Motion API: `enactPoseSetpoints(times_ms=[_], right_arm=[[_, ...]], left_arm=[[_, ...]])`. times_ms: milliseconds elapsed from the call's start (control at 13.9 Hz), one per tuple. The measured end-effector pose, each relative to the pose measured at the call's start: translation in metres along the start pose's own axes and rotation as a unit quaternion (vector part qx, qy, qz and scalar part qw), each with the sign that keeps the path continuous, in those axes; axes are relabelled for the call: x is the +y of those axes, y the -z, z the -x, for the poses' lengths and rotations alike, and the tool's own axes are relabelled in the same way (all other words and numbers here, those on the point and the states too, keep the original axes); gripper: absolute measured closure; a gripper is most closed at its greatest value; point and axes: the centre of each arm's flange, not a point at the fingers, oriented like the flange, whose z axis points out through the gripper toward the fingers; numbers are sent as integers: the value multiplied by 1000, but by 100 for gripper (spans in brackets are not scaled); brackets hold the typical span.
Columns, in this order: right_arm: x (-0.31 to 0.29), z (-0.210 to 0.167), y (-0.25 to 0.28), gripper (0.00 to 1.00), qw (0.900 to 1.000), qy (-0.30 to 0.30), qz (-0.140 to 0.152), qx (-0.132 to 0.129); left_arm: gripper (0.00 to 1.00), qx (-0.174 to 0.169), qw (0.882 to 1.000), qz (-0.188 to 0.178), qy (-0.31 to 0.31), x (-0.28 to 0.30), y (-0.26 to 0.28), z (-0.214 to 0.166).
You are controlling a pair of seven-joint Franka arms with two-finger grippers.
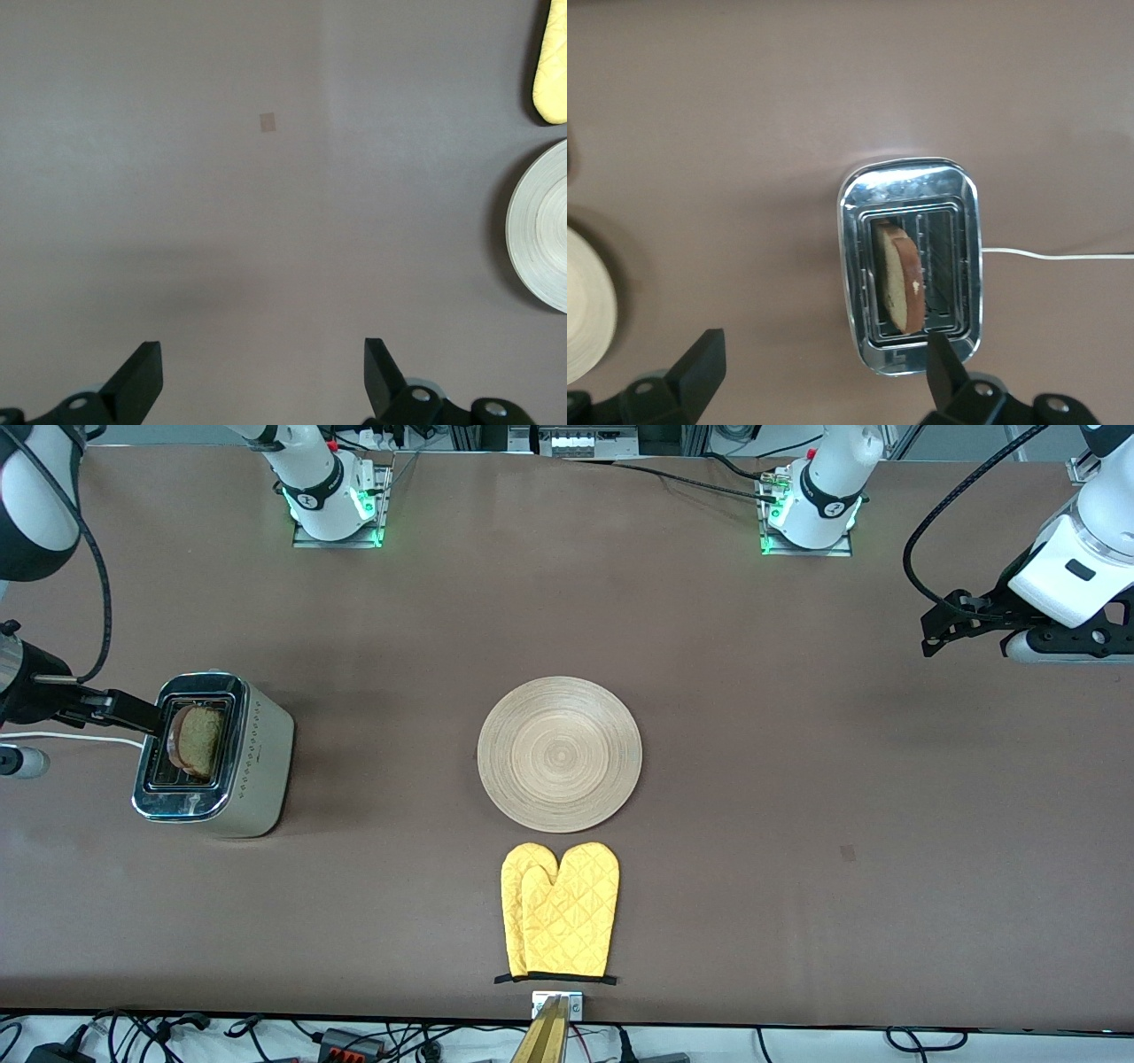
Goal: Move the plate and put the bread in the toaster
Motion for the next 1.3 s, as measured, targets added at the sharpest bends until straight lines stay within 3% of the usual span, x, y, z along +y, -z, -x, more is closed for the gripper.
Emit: enactPoseSetpoints(times_ms=[216, 505, 793, 1010, 1298], right_arm=[[16, 0, 6, 0, 1000, 0, -23, 8], [20, 7, 4, 0, 1000, 10, -17, 3], [28, 39, -8, 0, 1000, 18, -15, -11], [34, 60, -10, 0, 999, 29, -12, 11], [35, 86, 3, 0, 999, 34, -14, 21]], left_arm=[[0, 0, 1000, 0, 0, 0, 0, 0], [0, 0, 1000, 0, 0, 0, 0, 0], [0, 0, 1000, 0, 0, 0, 0, 0], [0, 0, 1000, 0, 0, 0, 0, 0], [0, 0, 1000, 0, 0, 0, 0, 0]])
